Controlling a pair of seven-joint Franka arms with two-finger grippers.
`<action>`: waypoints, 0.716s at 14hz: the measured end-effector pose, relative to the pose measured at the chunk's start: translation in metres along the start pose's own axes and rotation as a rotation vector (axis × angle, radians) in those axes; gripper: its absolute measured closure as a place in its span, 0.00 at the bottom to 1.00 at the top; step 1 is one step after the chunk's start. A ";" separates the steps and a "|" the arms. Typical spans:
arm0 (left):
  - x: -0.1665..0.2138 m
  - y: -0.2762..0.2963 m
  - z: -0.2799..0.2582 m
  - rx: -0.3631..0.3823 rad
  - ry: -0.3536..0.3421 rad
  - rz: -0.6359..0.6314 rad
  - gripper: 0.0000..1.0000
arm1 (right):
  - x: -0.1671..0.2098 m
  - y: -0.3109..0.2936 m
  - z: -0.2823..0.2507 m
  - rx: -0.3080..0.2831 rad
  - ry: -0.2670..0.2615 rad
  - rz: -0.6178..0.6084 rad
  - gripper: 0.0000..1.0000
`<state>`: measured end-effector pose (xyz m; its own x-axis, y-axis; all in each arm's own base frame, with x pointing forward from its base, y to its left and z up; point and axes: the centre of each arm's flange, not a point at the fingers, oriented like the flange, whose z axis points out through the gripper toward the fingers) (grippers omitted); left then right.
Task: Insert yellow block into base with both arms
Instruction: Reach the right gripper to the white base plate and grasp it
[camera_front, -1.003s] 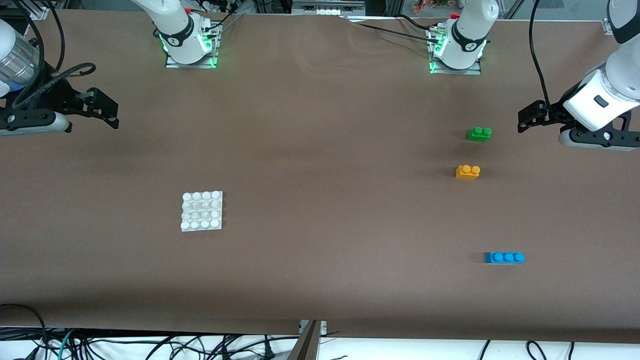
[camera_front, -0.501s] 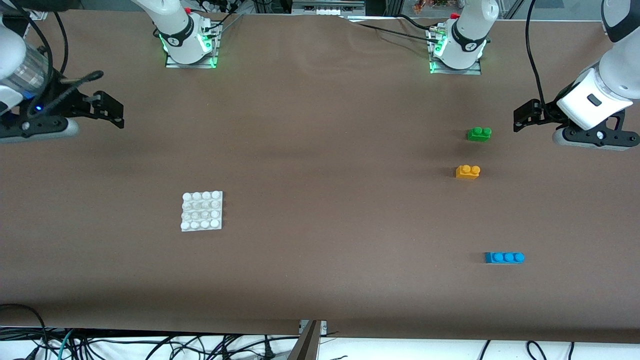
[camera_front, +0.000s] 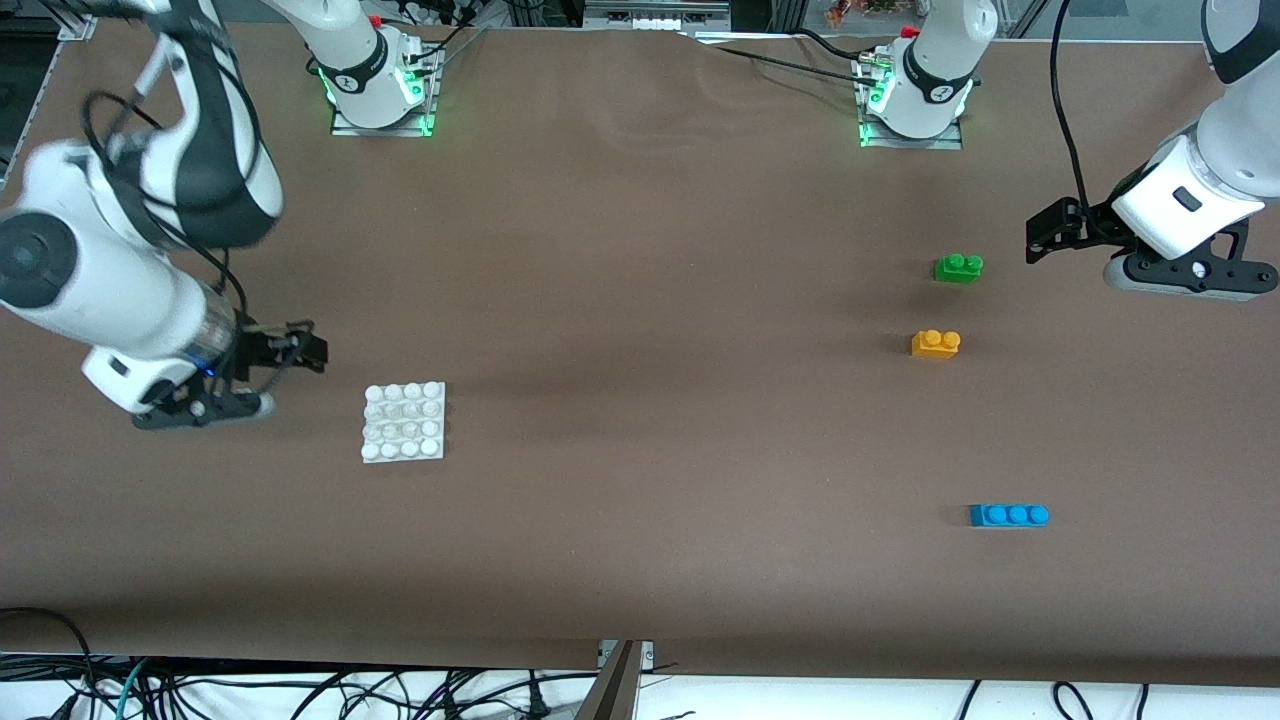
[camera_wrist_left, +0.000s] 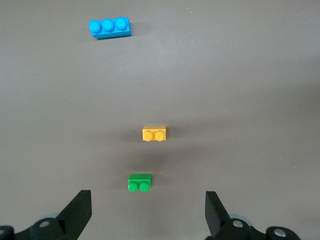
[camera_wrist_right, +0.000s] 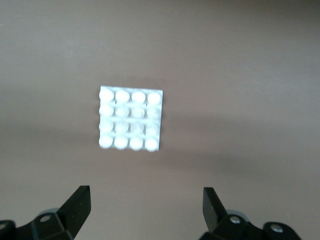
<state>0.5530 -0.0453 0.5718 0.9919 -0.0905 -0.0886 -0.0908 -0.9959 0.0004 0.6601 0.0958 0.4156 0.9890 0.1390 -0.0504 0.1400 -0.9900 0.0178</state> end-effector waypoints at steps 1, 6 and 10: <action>0.000 0.002 0.000 0.000 0.000 0.004 0.00 | 0.005 0.000 0.021 0.018 0.019 0.010 0.01; 0.000 0.004 0.000 0.001 -0.001 0.007 0.00 | 0.008 0.010 0.108 0.028 0.089 0.042 0.01; 0.000 0.004 0.000 0.000 -0.002 0.007 0.00 | 0.009 0.014 0.170 0.028 0.127 0.065 0.02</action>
<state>0.5525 -0.0492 0.5720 0.9911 -0.0976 -0.0904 -0.0979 -0.9952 0.0006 0.6631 0.0787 0.2453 0.9942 0.0751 0.0764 0.0761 -0.9970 -0.0108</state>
